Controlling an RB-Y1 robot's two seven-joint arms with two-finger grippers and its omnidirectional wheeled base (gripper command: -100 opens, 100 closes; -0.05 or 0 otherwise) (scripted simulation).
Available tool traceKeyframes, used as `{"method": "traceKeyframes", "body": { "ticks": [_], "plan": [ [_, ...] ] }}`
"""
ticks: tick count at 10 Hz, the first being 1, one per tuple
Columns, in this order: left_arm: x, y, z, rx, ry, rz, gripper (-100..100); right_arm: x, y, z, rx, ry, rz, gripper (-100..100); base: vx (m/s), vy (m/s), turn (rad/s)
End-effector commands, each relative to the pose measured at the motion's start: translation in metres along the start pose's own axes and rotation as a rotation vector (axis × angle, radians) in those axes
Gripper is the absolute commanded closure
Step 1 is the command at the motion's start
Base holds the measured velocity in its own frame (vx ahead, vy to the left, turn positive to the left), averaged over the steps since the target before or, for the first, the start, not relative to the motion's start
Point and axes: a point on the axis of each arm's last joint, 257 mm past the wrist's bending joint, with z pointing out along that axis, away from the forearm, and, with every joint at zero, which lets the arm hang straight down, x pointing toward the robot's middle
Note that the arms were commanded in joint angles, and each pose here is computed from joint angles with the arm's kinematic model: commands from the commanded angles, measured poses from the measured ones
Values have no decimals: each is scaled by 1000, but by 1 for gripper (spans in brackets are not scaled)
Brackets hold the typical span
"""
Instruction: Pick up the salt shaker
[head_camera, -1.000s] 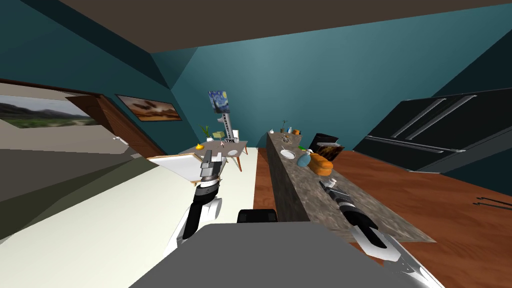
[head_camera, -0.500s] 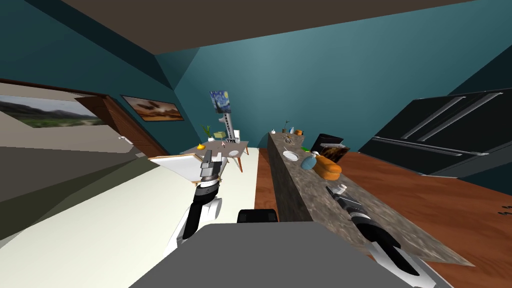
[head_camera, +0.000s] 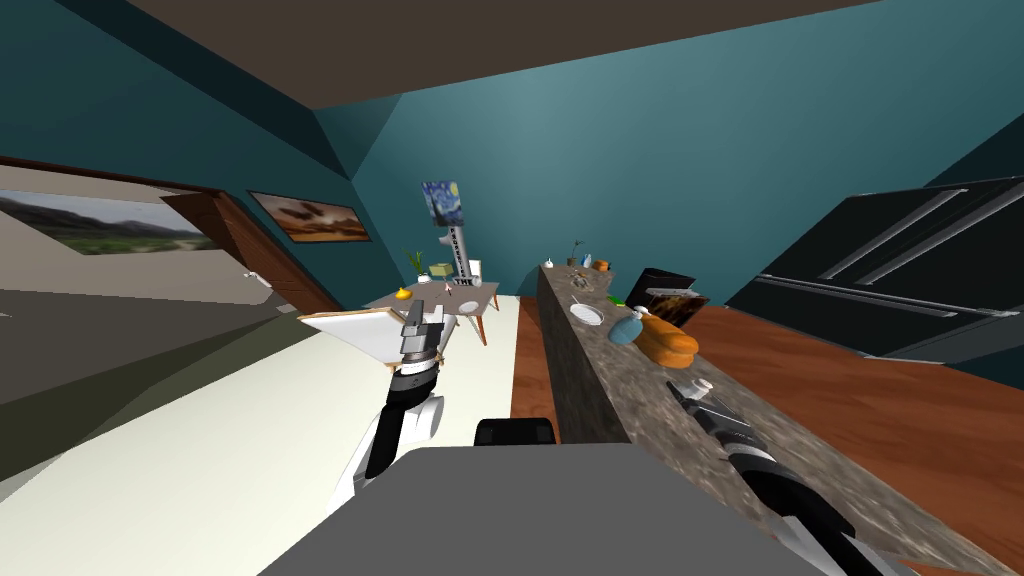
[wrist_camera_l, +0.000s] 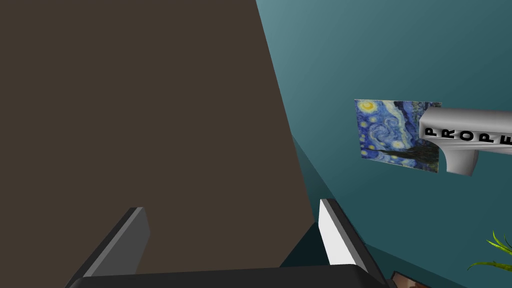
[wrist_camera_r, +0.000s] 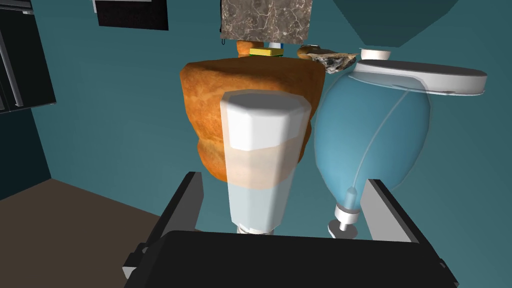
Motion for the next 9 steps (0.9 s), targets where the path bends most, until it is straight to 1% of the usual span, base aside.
{"method": "traceKeyframes", "body": {
  "ticks": [1, 2, 4, 5, 7, 8, 9],
  "plan": [
    [0, 0, 0, 0, 0, 0, 0, -1, -10, -7, 14, -9, 10, -100, 57, 27, 33],
    [0, 0, 0, 0, 0, 0, 0, 3, -25, -21, 12, 7, -28, -100, 88, 40, 86],
    [0, 0, 0, 0, 0, 0, 0, -3, -31, -22, 35, -15, 9, -100, 66, 11, 10],
    [0, 0, 0, 0, 0, 0, 0, -2, -46, -36, 37, -4, -28, -100, 51, 14, 59],
    [0, 0, 0, 0, 0, 0, 0, -6, -51, -37, 58, -20, 1, -100, 44, 13, 19],
    [0, 0, 0, 0, 0, 0, 0, -7, -68, -52, 64, -12, -36, -100, 68, 29, 54],
    [0, 0, 0, 0, 0, 0, 0, -10, -72, -52, 80, -25, -16, -100, 69, 25, 36]
  ]
}}
